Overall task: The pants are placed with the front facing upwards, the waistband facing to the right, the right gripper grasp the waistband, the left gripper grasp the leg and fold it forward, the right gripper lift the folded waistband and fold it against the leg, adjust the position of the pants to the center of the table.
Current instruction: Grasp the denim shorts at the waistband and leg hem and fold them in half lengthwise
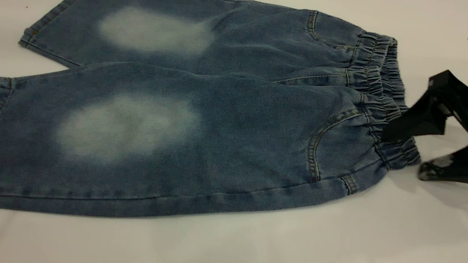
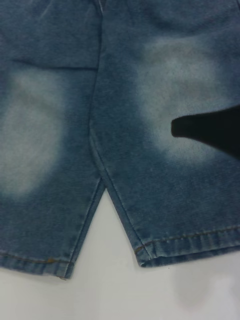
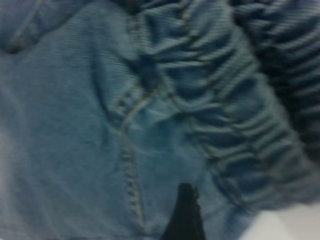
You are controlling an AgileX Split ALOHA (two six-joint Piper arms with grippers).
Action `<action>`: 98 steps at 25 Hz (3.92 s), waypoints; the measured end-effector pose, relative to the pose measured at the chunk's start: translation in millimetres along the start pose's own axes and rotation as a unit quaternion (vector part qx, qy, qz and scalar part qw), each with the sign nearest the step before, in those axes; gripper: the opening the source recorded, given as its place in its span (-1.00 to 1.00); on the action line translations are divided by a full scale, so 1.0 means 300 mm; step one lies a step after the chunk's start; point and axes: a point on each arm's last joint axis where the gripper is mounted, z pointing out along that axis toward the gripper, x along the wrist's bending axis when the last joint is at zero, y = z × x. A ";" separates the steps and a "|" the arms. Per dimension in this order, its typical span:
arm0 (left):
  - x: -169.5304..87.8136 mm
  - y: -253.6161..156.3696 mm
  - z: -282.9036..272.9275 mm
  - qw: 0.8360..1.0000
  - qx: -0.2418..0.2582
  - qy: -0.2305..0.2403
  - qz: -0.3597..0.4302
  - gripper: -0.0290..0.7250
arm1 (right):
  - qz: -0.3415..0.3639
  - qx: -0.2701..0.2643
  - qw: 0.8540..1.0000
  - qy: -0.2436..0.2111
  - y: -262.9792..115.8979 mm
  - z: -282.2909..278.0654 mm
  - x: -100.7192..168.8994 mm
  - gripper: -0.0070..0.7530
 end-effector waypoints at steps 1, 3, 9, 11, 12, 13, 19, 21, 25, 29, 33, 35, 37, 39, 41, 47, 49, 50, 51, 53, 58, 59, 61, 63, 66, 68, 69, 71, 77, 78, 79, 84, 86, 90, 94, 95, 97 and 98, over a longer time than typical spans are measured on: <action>0.000 0.000 0.000 1.000 0.000 0.000 0.000 0.61 | -0.001 -0.003 1.000 0.011 0.000 0.007 0.000 0.46; 0.000 0.000 0.000 1.000 0.000 0.000 0.000 0.61 | -0.005 -0.007 0.999 0.033 -0.001 0.022 0.000 0.46; 0.000 0.000 0.000 1.000 0.000 0.000 0.000 0.61 | -0.020 -0.007 0.998 0.060 -0.008 0.043 -0.004 0.29; -0.001 -0.002 0.000 1.000 0.003 -0.001 0.000 0.61 | -0.028 -0.007 0.997 0.068 -0.009 0.044 -0.002 0.10; -0.001 -0.002 0.000 1.000 0.003 -0.002 -0.001 0.61 | -0.035 -0.007 0.997 0.075 -0.009 0.044 0.002 0.00; -0.001 -0.002 0.000 1.000 0.003 -0.002 -0.001 0.61 | -0.043 -0.007 0.995 0.088 -0.009 0.042 0.011 -0.08; -0.003 -0.005 0.000 1.000 0.008 -0.005 -0.001 0.61 | -0.060 -0.011 0.984 0.165 0.003 0.031 0.061 -0.23; -0.004 -0.007 0.000 1.000 0.012 -0.006 -0.001 0.61 | -0.061 -0.012 0.984 0.168 0.004 0.031 0.063 -0.15; -0.005 -0.008 0.000 1.000 0.014 -0.007 -0.001 0.61 | -0.056 -0.012 0.987 0.149 0.005 0.034 0.052 0.12; -0.005 -0.008 0.000 1.000 0.014 -0.007 -0.001 0.61 | -0.049 -0.014 0.992 0.115 0.016 0.041 0.034 0.36; -0.005 -0.008 0.000 1.000 0.014 -0.007 -0.001 0.61 | -0.045 -0.024 0.996 0.077 0.040 0.046 0.017 0.43; -0.005 -0.008 0.000 1.000 0.014 -0.007 -0.001 0.61 | -0.046 -0.026 0.996 0.066 0.044 0.047 0.012 0.44; -0.005 -0.008 0.000 1.000 0.014 -0.007 -0.001 0.61 | -0.055 -0.027 0.996 0.067 0.046 0.047 0.014 0.44; -0.005 -0.008 0.000 1.000 0.014 -0.007 -0.001 0.61 | -0.074 -0.028 0.993 0.082 0.046 0.045 0.023 0.44; -0.005 -0.008 0.000 1.000 0.014 -0.007 -0.001 0.61 | -0.104 -0.032 0.989 0.096 0.051 0.043 0.035 0.44; -0.005 -0.008 0.000 1.000 0.014 -0.008 -0.001 0.61 | -0.197 -0.048 0.969 0.139 0.060 0.037 0.067 0.44; -0.005 -0.008 0.000 1.000 0.014 -0.008 -0.001 0.61 | -0.235 -0.054 0.958 0.153 0.059 0.034 0.076 0.44; -0.005 -0.008 0.000 1.000 0.014 -0.008 -0.001 0.61 | -0.244 -0.056 0.956 0.155 0.058 0.033 0.077 0.44; -0.005 -0.008 0.000 1.000 0.014 -0.008 -0.001 0.61 | -0.249 -0.057 0.954 0.155 0.058 0.033 0.077 0.44; -0.005 -0.008 0.000 1.000 0.014 -0.008 -0.001 0.61 | -0.249 -0.057 0.955 0.152 0.059 0.034 0.076 0.44; -0.005 -0.008 0.000 1.000 0.014 -0.008 -0.001 0.61 | -0.228 -0.035 0.960 0.160 0.047 0.034 0.077 0.35; -0.005 -0.008 0.000 1.000 0.014 -0.008 -0.001 0.61 | -0.226 -0.033 0.960 0.160 0.046 0.034 0.077 0.32; -0.005 -0.008 0.000 1.000 0.014 -0.008 -0.001 0.61 | -0.223 -0.033 0.962 0.156 0.047 0.034 0.075 0.23; -0.005 -0.008 0.000 1.000 0.014 -0.008 -0.001 0.61 | -0.215 -0.033 0.965 0.145 0.049 0.036 0.068 0.11; -0.005 -0.008 0.000 1.000 0.014 -0.008 -0.001 0.61 | -0.187 -0.035 0.974 0.125 0.055 0.041 0.055 -0.13; -0.005 -0.008 0.000 1.000 0.014 -0.008 -0.001 0.61 | -0.173 -0.037 0.978 0.110 0.058 0.044 0.046 -0.31; -0.005 -0.008 0.000 1.000 0.015 -0.008 -0.001 0.61 | -0.166 -0.037 0.980 0.105 0.059 0.044 0.043 -0.40; -0.005 -0.009 0.000 1.000 0.015 -0.008 -0.001 0.61 | -0.143 -0.035 0.985 0.089 0.061 0.046 0.033 -0.57; -0.011 -0.021 -0.001 0.999 0.035 -0.017 -0.001 0.61 | -0.082 -0.015 0.993 0.078 0.053 0.049 0.024 -0.90; -0.011 -0.027 -0.001 0.999 0.042 -0.019 -0.001 0.61 | -0.080 -0.011 0.994 0.080 0.051 0.049 0.026 -0.90; -0.011 -0.036 0.001 0.999 0.048 -0.020 -0.001 0.61 | -0.078 -0.008 0.993 0.083 0.049 0.048 0.027 -0.90; 0.014 -0.171 0.029 0.993 0.116 -0.013 -0.018 0.56 | -0.078 -0.004 0.993 0.094 0.047 0.047 0.034 -0.90; 0.026 -0.233 0.037 0.990 0.140 -0.007 -0.027 0.54 | -0.079 -0.004 0.992 0.094 0.047 0.047 0.034 -0.90; 0.054 -0.315 0.049 0.988 0.146 0.020 -0.045 0.53 | -0.079 -0.004 0.992 0.094 0.047 0.047 0.034 -0.90; 0.078 -0.355 0.073 0.986 0.147 0.046 -0.068 0.53 | -0.079 -0.004 0.992 0.094 0.047 0.047 0.034 -0.90; 0.085 -0.364 0.088 0.984 0.155 0.052 -0.072 0.53 | -0.079 -0.003 0.992 0.094 0.046 0.047 0.034 -0.90; 0.102 -0.383 0.125 0.980 0.173 0.066 -0.080 0.53 | -0.081 -0.002 0.992 0.094 0.045 0.047 0.034 -0.90; 0.113 -0.396 0.148 0.977 0.184 0.075 -0.082 0.53 | -0.083 0.000 0.992 0.094 0.044 0.047 0.034 -0.90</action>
